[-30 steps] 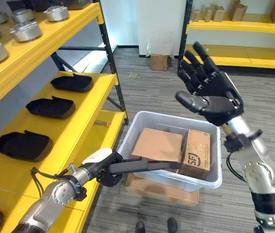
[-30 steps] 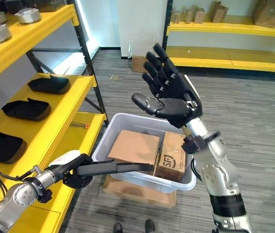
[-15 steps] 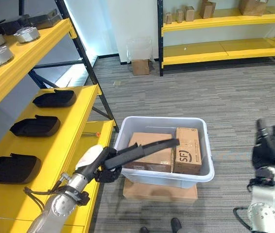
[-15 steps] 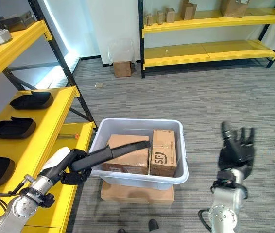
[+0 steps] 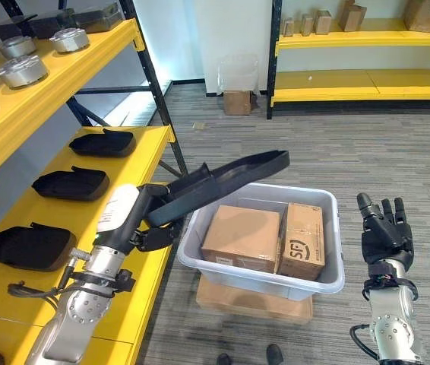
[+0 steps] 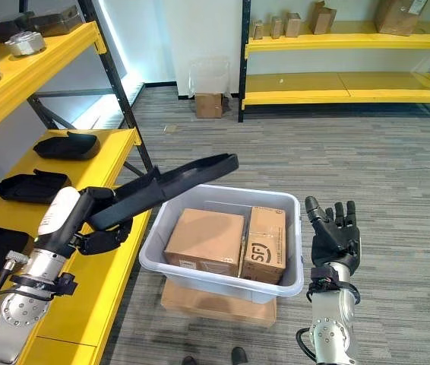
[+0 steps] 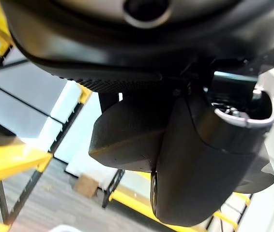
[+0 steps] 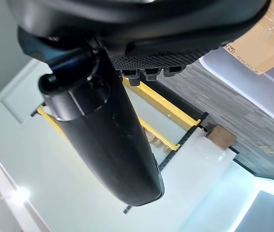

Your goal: Move parts from the plastic box to the shelf.

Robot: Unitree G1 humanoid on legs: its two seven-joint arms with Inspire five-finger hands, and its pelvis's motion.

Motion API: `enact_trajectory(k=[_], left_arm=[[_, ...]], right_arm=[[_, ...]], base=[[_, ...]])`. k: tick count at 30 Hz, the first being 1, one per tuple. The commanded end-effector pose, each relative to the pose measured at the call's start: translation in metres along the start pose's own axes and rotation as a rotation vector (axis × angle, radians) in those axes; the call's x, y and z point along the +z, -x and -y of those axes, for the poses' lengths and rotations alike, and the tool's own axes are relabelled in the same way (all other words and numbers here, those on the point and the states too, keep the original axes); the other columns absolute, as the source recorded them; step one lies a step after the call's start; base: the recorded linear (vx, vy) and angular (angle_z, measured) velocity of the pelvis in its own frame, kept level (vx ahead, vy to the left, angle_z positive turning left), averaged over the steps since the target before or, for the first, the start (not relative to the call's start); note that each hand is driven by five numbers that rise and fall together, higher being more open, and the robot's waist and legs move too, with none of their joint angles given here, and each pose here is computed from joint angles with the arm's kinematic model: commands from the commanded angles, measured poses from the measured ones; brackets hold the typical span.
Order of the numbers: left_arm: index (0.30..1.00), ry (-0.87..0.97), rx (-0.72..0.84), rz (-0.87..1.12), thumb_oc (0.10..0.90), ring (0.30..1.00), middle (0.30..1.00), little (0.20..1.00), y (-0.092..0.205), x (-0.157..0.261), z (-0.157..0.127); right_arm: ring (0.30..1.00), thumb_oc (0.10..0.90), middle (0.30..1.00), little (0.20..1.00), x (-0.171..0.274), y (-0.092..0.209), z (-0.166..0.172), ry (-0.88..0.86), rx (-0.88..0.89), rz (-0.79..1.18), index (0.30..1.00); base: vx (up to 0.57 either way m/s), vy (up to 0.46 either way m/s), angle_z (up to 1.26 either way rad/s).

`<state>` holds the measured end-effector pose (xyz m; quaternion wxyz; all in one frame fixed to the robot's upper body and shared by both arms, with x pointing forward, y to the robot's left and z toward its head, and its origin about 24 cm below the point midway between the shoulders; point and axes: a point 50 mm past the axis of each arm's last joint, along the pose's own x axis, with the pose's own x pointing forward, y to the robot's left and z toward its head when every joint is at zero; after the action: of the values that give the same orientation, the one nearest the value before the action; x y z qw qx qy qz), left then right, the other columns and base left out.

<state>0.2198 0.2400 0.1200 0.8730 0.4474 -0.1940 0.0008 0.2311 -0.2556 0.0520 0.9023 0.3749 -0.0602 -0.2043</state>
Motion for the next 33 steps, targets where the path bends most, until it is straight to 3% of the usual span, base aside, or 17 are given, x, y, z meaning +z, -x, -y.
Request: enact_trajectory(k=[1,13,21,33], left_arm=[[0.3,-0.023,0.354,0.2,0.4,0.3,0.3,0.3,-0.021,0.029,-0.059],[0.3,-0.05,0.451,0.032,0.4,0.3,0.3,0.3,-0.001,0.007,-0.066],[0.3,0.051,0.492,-0.069,0.4,0.3,0.3,0.3,0.012,-0.007,-0.059],[0.3,-0.064,0.662,-0.161,0.4,0.3,0.3,0.3,0.039,-0.02,-0.076]], right_arm=[[1.0,0.9,1.0,1.0,0.022,-0.017,-0.053,0.052,0.251,0.129,1.0],[1.0,0.9,1.0,1.0,0.016,-0.021,-0.063,0.064,0.318,0.084,1.0],[1.0,0.9,1.0,1.0,0.002,-0.02,-0.067,0.055,0.336,0.048,1.0],[1.0,0.9,1.0,1.0,-0.007,-0.018,-0.069,0.107,0.397,0.014,1.0]], base=[[0.0,-0.038,0.09],[-0.01,-0.059,0.08],[-0.01,-0.058,0.18],[-0.01,-0.084,0.2]])
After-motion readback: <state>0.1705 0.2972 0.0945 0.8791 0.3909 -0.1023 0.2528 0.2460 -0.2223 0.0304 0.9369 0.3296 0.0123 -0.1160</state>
